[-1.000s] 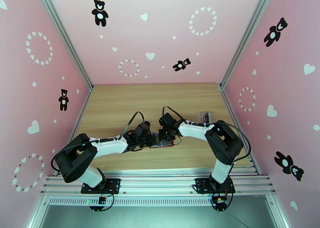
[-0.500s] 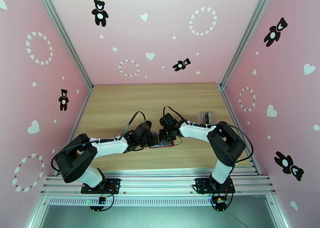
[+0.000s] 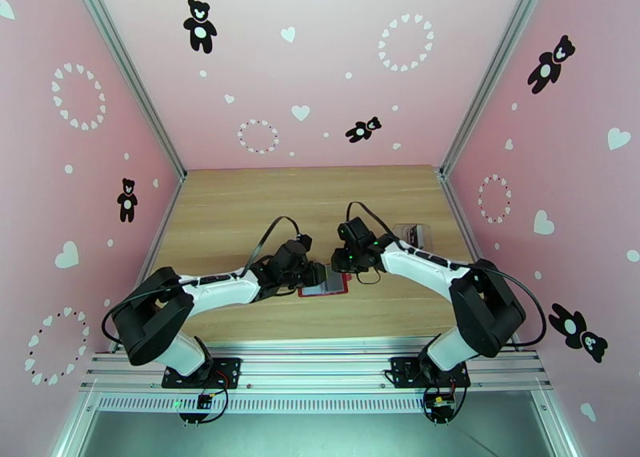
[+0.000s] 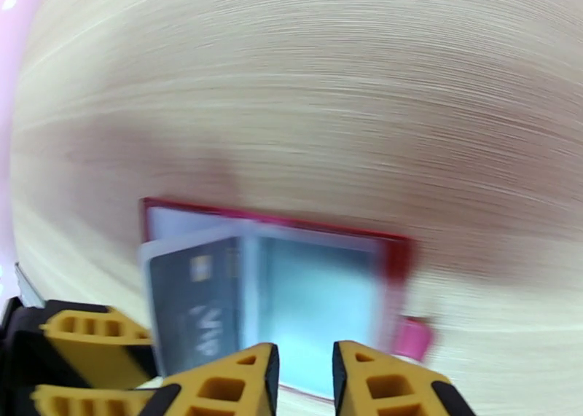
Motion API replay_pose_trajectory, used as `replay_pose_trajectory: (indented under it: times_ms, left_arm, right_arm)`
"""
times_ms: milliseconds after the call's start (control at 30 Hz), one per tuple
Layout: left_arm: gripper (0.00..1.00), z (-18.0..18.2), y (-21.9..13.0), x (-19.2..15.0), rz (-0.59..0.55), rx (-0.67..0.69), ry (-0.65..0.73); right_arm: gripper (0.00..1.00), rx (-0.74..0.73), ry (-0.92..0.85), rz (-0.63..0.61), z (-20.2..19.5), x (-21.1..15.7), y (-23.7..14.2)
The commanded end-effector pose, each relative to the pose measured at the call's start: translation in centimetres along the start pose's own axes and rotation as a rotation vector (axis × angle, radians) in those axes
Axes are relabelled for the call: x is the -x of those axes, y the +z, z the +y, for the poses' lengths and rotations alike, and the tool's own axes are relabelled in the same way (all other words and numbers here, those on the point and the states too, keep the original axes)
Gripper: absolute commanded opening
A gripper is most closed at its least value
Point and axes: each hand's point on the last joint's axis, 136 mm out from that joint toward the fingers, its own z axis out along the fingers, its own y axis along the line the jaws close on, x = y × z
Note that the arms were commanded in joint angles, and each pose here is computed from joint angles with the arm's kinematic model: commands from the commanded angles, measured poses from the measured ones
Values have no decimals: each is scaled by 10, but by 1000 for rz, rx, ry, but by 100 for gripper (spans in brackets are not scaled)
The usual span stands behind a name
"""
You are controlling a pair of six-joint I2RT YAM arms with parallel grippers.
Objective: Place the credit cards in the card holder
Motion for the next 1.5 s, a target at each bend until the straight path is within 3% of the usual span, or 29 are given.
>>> replay_pose_trajectory:
  times_ms: [0,333,567,767,933,1167,1467]
  left_arm:
    - [34,-13,13,-5,35,-26,16]
    - [34,-17,39,-4,68,-40,12]
    - [34,-14,9,2,11,3,50]
    - [35,8,-30,1,-55,96,69]
    - [36,15,-34,-3,-58,117,54]
    - [36,17,-27,-6,-45,109,42]
    - [36,21,-27,-8,-36,121,42]
  right_arm:
    - [29,-42,13,0,-22,-6,-14]
    - [29,-49,41,-39,-41,-6,-36]
    - [31,-84,78,-80,-64,17,-57]
    - [42,-368,117,-119,-137,50,-102]
    - [48,-522,175,-113,-190,69,-128]
    - [49,-574,262,-52,-232,82,-120]
    - [49,-607,272,-3,-247,87,-104]
